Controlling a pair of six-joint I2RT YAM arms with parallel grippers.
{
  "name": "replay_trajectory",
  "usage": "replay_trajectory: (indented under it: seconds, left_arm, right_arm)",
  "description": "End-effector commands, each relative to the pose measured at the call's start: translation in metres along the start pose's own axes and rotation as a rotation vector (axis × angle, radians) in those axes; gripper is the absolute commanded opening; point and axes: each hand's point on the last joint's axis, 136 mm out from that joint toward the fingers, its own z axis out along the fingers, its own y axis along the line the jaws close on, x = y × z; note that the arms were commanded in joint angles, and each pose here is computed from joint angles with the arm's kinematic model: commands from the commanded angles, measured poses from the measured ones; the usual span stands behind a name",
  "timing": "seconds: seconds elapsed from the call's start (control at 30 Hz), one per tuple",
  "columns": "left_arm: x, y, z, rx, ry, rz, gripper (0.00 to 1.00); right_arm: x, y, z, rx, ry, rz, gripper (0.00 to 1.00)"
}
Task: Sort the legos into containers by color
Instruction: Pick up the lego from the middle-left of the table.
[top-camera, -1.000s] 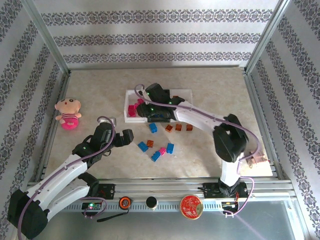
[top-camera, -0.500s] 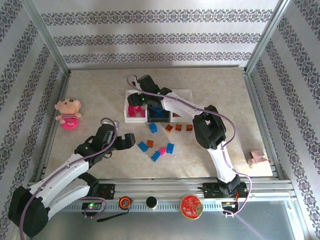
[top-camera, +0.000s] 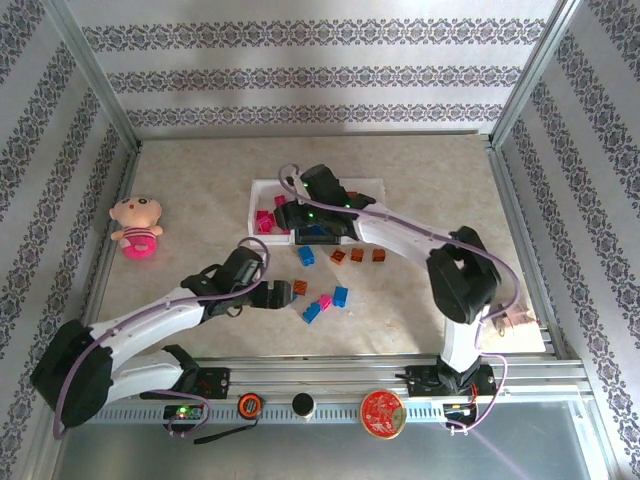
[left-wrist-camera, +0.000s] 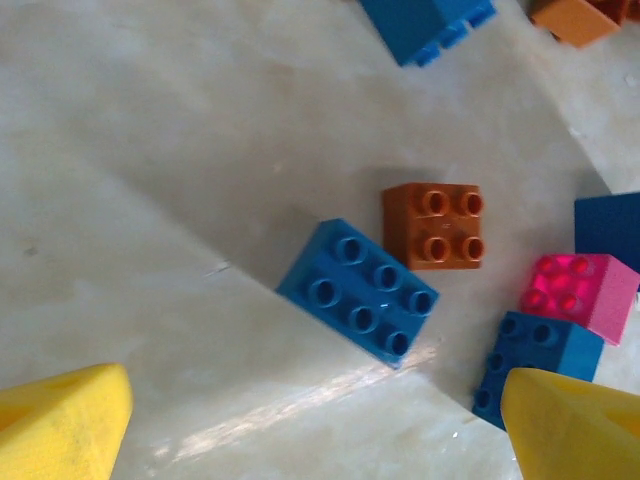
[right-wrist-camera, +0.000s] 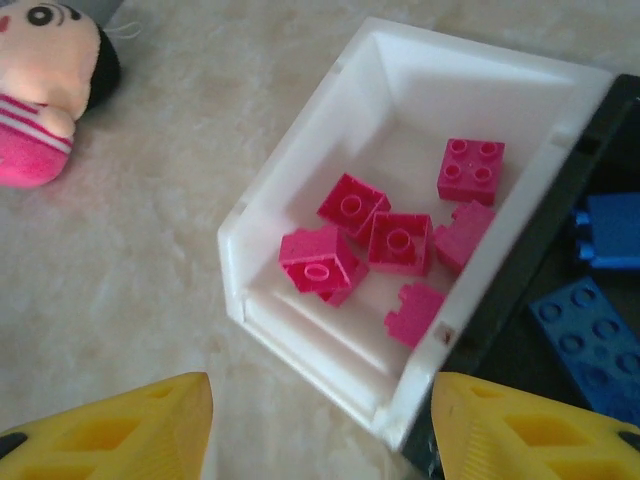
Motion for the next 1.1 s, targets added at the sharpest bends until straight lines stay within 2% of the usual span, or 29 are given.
replay_trajectory:
  seconds: [0.0,0.17,0.37,0.67,0.83,1.07]
  left_arm:
    - [-0.011,-0.011,0.003,-0.045,-0.016,0.117,0.93]
    - [-0.006,-0.010,0.015,-0.079,0.025,0.138,0.85]
    - [0.001,-0.013,0.029,-0.134,0.072,0.208,0.91]
    - [-0.011,-0.009,0.046,-0.205,0.070,0.275,0.91]
    - [-0.005,-0.012,0.056,-0.191,0.115,0.284,0.83]
    - [0.015,-0.013,0.057,-0.154,0.164,0.278,0.83]
  right_arm:
    - [-0.003,-0.001,-0.019,-0.021,-0.062,0.019,0.61]
    - [0.013,-0.009,-0.033,-0.005,-0.065,0.031,0.61]
    - [0.014,-0.015,-0.047,-0.002,-0.097,0.051,0.61]
    - [0.011,-0.021,-0.064,0.013,-0.132,0.056,0.61]
    - [0.013,-0.029,-0.069,0.026,-0.139,0.069,0.61]
    - [0.013,-0.036,-0.073,0.033,-0.146,0.081,0.61]
